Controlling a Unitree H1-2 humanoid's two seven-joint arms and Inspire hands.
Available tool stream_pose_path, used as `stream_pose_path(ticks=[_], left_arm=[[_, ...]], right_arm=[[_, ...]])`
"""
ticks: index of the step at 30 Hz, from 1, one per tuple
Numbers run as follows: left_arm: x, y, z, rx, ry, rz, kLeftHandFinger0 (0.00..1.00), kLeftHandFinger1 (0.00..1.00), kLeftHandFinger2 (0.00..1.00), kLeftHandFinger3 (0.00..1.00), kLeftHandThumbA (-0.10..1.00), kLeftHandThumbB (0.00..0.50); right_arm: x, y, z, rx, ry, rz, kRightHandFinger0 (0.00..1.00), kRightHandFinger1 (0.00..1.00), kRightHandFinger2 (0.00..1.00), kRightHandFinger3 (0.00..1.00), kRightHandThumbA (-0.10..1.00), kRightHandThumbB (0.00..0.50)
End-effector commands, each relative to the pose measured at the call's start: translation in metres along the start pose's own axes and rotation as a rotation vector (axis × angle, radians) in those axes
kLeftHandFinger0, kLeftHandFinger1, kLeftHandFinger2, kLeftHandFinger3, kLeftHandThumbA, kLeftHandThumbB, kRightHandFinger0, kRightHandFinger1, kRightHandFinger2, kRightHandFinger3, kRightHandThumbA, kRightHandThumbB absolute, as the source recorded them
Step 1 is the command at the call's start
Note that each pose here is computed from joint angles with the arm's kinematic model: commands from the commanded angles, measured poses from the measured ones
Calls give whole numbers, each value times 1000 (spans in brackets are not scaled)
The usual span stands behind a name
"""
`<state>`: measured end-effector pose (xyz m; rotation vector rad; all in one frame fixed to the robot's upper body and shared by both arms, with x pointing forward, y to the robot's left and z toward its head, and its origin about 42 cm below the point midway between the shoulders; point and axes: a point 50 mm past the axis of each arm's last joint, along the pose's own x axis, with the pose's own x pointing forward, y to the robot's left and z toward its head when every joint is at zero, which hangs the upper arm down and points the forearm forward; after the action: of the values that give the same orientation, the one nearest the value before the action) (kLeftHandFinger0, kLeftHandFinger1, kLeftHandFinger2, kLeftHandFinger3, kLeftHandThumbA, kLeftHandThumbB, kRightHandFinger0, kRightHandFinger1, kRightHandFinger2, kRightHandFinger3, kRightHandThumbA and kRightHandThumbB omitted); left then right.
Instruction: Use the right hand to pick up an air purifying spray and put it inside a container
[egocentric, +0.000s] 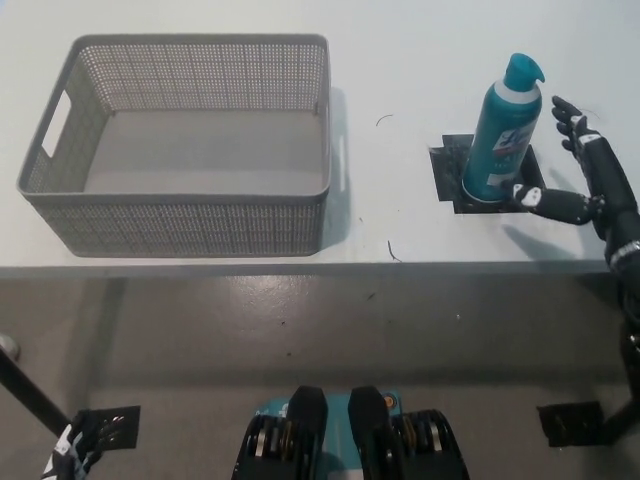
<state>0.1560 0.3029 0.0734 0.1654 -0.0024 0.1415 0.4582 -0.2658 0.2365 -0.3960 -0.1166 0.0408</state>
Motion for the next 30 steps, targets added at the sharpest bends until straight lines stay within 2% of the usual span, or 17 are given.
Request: stream_pose_path(ticks=[1, 2, 9, 17, 20, 23, 27, 28, 29, 30], left_arm=[[-6, 12, 9, 37, -39, 11, 1000, 1000, 1000, 1000, 1000, 448], [-7, 12, 10, 33, -38, 11, 1000, 1000, 1000, 1000, 1000, 453], [-7, 18, 13, 41, -47, 15, 1000, 1000, 1000, 1000, 1000, 461], [-4, 20, 16, 51, -58, 16, 1000, 1000, 1000, 1000, 1000, 385], [-5, 19, 18, 59, -59, 13, 1000, 1000, 1000, 1000, 1000, 327], [-4, 18, 18, 55, -71, 14, 1000, 1000, 1000, 1000, 1000, 351], [-4, 19, 18, 64, -58, 1, 1000, 1000, 1000, 1000, 1000, 351], [-3, 18, 19, 63, -62, 0, 1000, 1000, 1000, 1000, 1000, 347], [-3, 17, 19, 61, -71, -2, 1000, 1000, 1000, 1000, 1000, 329], [-2, 17, 19, 62, -79, -1, 1000, 1000, 1000, 1000, 1000, 314]], right_arm=[[32, -2, 30, 61, -88, 3, 1000, 1000, 1000, 1000, 945, 500], [37, -1, 33, 58, -76, -1, 1000, 1000, 1000, 1000, 999, 500], [72, 7, 45, 44, -82, 4, 1000, 1000, 1000, 1000, 1000, 500], [93, 5, 46, 110, -45, 9, 1000, 1000, 1000, 1000, 1000, 500], [99, 6, 52, 141, -35, 10, 1000, 1000, 1000, 1000, 1000, 500], [103, 8, 53, 189, -30, 1, 1000, 1000, 1000, 1000, 999, 500], [106, 16, 46, 229, -5, -24, 1000, 1000, 1000, 1000, 987, 500], [105, 16, 45, 222, -4, -48, 1000, 1000, 1000, 1000, 929, 500], [103, 18, 43, 259, -20, -76, 1000, 1000, 1000, 1000, 720, 500], [100, 21, 42, 276, -44, -129, 1000, 1000, 1000, 1000, 520, 453]])
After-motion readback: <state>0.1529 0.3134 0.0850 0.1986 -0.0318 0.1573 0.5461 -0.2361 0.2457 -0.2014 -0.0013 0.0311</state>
